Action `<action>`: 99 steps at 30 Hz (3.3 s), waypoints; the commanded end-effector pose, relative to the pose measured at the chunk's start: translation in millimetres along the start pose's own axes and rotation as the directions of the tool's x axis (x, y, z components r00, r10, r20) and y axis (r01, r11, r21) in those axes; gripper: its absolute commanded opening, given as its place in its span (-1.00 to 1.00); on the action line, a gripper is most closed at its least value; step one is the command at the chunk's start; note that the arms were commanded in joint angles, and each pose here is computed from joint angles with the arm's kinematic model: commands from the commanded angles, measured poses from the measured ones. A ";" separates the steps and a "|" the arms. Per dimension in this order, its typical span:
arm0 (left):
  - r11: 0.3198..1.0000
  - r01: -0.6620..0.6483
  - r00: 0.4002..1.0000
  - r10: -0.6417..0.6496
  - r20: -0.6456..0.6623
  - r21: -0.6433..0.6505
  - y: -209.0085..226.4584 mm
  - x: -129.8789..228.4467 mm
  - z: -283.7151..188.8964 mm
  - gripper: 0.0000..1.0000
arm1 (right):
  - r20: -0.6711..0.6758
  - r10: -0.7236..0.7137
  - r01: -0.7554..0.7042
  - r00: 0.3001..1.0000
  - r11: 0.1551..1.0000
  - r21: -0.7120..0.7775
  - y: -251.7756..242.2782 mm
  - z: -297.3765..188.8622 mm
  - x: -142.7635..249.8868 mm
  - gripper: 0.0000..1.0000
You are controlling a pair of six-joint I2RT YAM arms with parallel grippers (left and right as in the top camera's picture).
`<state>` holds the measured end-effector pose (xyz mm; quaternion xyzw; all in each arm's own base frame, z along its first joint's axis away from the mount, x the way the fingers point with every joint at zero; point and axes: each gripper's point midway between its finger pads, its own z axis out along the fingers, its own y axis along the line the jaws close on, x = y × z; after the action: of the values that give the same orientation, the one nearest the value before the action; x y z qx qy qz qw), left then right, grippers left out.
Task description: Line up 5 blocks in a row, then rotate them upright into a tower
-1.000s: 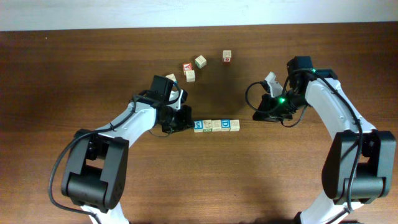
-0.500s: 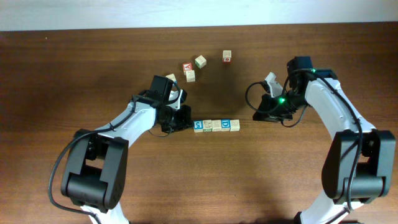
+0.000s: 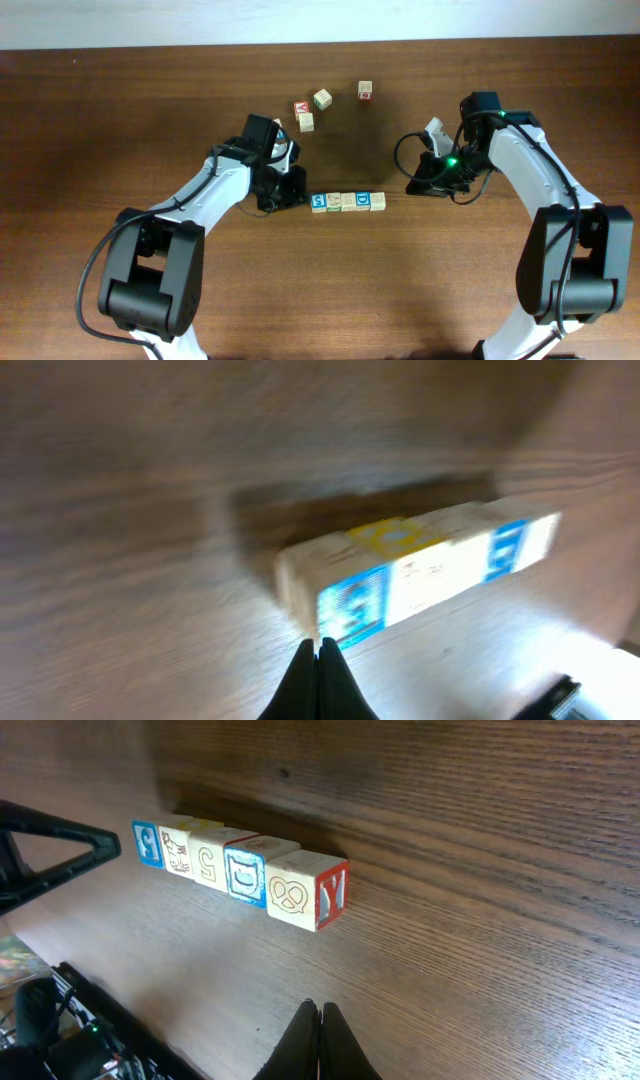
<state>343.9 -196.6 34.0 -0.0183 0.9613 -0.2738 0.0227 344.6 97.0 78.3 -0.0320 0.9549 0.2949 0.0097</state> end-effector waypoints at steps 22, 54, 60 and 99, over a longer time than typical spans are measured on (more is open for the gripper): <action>0.996 -0.032 0.999 0.033 0.012 -0.084 2.4 -2.9 26.6 -1.00 | -0.020 0.009 -0.009 1.000 1.000 0.009 -5.7 5.6 3.1 -0.92; 0.993 -0.117 0.993 0.117 0.031 0.007 -11.5 -11.4 24.6 -1.00 | -0.010 0.028 -0.028 1.000 0.999 0.035 -25.0 28.3 11.7 -0.92; 0.991 -0.131 0.991 0.131 0.036 0.009 -12.2 -12.6 24.5 -1.00 | 0.000 0.022 -0.022 1.000 0.999 0.036 -25.1 28.3 9.2 -0.92; 0.991 -0.133 0.990 0.133 0.039 0.009 -12.5 -13.4 24.5 -1.00 | 0.084 -0.016 0.012 0.996 0.999 0.047 -34.9 64.9 3.7 -0.92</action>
<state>353.9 -219.0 17.7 0.0355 0.9600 -0.2726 0.0537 349.7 96.3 14.1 -0.0381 0.9596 0.2692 0.0726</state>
